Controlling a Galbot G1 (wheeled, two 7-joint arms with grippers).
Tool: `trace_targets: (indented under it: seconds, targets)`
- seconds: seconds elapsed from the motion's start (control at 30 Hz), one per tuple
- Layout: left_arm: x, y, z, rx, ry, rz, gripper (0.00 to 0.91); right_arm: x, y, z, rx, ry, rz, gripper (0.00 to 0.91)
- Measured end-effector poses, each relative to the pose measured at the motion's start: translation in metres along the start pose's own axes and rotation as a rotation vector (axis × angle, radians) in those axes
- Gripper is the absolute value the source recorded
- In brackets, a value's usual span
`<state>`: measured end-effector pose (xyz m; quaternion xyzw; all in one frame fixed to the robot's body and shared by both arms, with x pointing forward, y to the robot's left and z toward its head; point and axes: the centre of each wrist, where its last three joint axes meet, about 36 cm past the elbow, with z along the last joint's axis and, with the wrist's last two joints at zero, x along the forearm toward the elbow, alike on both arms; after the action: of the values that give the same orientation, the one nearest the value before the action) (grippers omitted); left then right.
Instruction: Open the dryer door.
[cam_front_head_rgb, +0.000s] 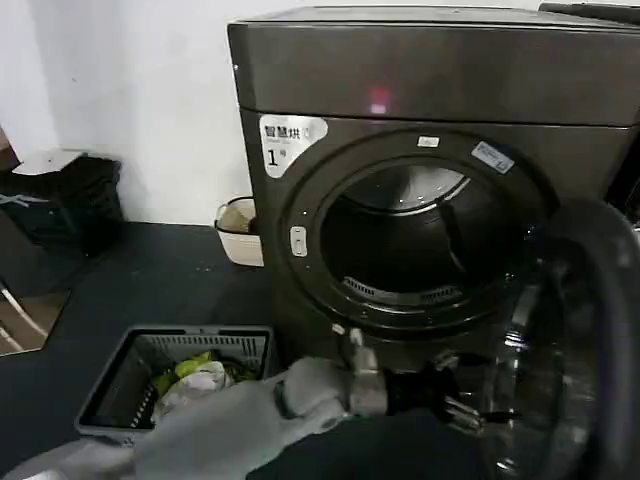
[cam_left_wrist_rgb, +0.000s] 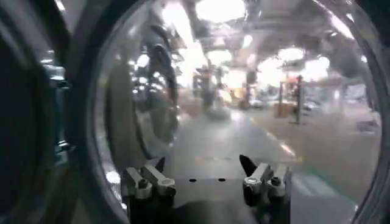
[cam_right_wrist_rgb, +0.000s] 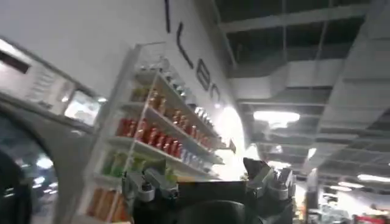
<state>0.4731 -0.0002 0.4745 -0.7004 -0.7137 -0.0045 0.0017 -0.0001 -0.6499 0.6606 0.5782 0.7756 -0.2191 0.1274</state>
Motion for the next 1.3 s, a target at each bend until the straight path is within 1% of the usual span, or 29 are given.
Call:
trace_targets:
  seconds: [0.1,0.4,0.73,0.83,1.07,1.3]
  targets:
    - [-0.02,0.001,-0.002,-0.002,-0.002,0.015,0.907,0.003,-0.003,-0.003,-0.013,-0.008,0.006,0.907]
    - [-0.069,0.011,-0.008,-0.009,-0.006,0.02,0.907,0.004,-0.015,-0.005,0.001,-0.005,0.027,0.907]
    - [-0.109,0.015,-0.008,-0.117,-0.057,-0.028,0.907,0.004,-0.013,-0.005,0.003,-0.005,0.022,0.907]
    - [-0.12,0.016,-0.009,-0.116,-0.068,-0.047,0.907,0.005,-0.013,-0.004,0.004,-0.006,0.021,0.907]
    - [-0.13,0.016,-0.008,-0.116,-0.08,-0.078,0.907,0.003,-0.015,-0.003,0.001,-0.007,0.027,0.907]
    - [-0.122,0.021,-0.01,-0.121,-0.117,-0.138,0.907,0.002,-0.016,0.0,0.001,-0.014,0.03,0.907]
